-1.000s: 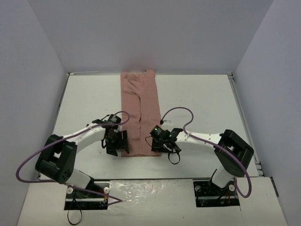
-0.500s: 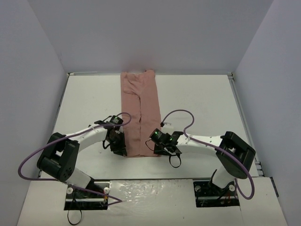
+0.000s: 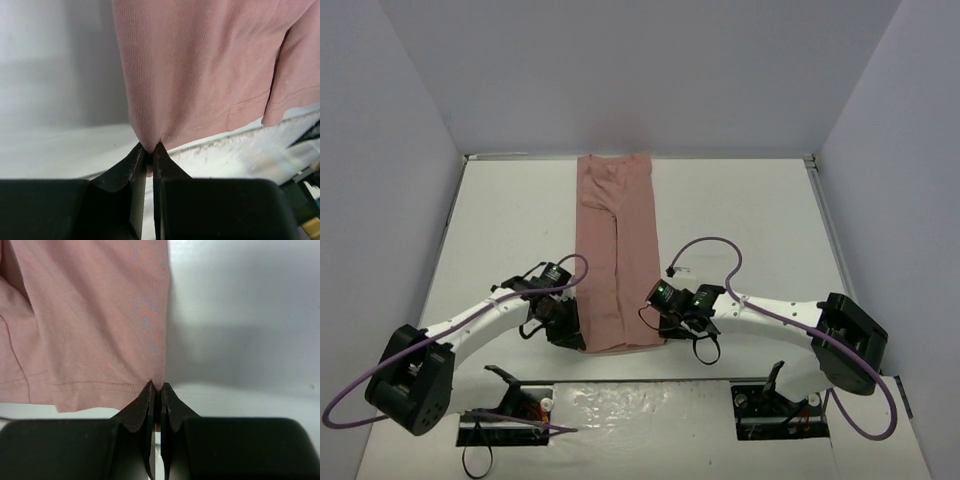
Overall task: Fold and stack the t-shirts
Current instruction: Grab the bottom of the folded rectangular tshirt with both arms, then fold the folded rectangular tshirt in 1/3 of the way
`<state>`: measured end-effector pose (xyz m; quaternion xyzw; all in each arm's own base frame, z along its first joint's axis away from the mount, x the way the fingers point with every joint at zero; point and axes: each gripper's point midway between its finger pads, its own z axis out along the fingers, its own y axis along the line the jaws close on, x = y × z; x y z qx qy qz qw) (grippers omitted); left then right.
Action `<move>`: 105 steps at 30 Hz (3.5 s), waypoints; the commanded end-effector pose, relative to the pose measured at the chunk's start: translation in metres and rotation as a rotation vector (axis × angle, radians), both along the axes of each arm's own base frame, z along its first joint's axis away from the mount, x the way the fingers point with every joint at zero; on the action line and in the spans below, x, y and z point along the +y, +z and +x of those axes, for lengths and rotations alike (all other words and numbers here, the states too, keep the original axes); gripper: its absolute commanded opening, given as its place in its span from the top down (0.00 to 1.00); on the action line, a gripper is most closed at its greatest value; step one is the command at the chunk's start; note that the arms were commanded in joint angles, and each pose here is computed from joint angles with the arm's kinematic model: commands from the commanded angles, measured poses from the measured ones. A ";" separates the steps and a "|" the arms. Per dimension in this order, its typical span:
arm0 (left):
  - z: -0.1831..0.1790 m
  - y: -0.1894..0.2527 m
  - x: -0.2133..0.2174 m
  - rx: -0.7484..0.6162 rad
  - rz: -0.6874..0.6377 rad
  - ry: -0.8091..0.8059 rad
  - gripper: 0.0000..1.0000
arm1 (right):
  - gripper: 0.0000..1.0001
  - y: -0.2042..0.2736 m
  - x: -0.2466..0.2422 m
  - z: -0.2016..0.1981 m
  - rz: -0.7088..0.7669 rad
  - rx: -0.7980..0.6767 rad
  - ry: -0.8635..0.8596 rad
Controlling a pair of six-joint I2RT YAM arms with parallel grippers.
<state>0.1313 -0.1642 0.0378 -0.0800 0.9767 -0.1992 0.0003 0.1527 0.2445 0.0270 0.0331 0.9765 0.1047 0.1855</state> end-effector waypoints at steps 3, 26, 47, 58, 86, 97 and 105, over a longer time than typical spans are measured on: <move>-0.044 0.022 0.005 0.098 -0.045 0.058 1.00 | 1.00 0.004 -0.028 -0.038 -0.085 0.084 0.052; 0.172 0.109 0.032 -0.244 0.062 0.058 1.00 | 1.00 0.097 -0.004 0.134 -0.156 -0.048 0.167; 0.243 0.075 0.045 -0.211 0.078 0.138 1.00 | 1.00 0.065 0.000 0.232 -0.174 -0.027 0.151; 0.262 0.062 0.043 -0.204 0.074 0.130 1.00 | 1.00 0.050 -0.007 0.243 -0.225 -0.024 0.135; 0.285 0.047 0.051 -0.202 0.079 0.166 0.99 | 0.95 0.045 -0.005 0.281 -0.204 -0.051 0.087; 0.306 0.051 0.051 -0.231 0.064 0.197 0.82 | 0.81 0.035 -0.001 0.293 -0.181 -0.042 0.081; 0.329 0.127 0.037 -0.405 -0.035 0.201 0.72 | 0.65 0.103 0.010 0.317 -0.114 -0.202 0.117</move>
